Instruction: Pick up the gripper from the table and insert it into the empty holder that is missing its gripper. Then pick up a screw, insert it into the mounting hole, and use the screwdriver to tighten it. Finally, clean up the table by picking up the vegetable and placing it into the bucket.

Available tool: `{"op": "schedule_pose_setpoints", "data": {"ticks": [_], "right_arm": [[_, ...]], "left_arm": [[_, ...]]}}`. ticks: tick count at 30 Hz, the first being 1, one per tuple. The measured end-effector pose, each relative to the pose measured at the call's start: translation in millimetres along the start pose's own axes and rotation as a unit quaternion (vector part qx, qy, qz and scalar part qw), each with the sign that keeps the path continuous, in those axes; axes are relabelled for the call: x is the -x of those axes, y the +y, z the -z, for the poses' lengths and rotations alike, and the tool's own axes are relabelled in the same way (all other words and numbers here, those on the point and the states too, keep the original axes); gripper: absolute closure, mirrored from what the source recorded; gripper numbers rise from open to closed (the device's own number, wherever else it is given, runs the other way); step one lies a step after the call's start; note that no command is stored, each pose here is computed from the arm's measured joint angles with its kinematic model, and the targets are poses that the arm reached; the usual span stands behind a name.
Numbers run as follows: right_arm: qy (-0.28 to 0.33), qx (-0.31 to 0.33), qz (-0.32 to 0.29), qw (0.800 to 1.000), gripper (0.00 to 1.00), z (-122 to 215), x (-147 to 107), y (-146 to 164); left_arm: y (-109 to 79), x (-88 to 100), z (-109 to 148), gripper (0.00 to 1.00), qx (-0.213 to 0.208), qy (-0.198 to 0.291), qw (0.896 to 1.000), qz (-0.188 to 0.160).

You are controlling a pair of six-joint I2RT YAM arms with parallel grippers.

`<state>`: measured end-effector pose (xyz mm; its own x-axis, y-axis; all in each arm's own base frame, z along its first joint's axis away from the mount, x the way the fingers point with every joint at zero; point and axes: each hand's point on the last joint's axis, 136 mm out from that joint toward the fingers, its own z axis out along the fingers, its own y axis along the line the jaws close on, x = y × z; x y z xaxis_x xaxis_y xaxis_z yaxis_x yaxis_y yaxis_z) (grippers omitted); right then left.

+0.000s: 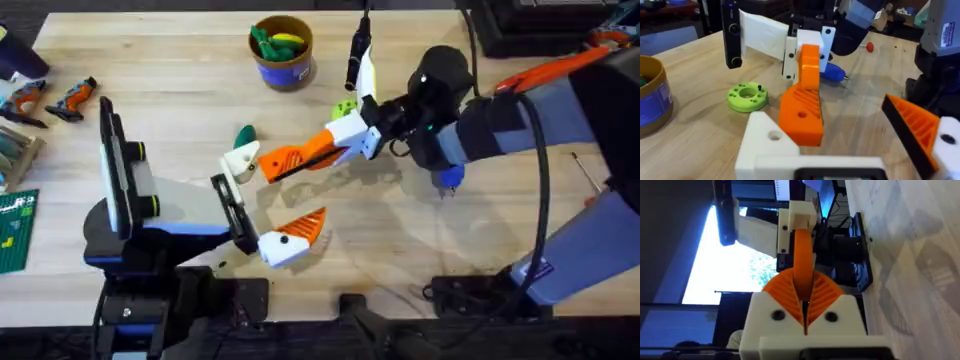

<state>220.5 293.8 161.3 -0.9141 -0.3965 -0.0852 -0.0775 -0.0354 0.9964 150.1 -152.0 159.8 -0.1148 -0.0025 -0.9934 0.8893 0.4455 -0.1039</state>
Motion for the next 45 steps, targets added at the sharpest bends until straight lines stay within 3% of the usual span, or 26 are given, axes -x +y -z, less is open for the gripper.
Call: {"op": "schedule_pose_setpoints", "data": {"ticks": [45], "right_arm": [[-0.021,0.000,0.018,1.000,0.990,-11.5,6.7,0.8]], "left_arm": [[0.3,0.1,0.0,0.015,0.001,0.000,1.000,0.000]]}}
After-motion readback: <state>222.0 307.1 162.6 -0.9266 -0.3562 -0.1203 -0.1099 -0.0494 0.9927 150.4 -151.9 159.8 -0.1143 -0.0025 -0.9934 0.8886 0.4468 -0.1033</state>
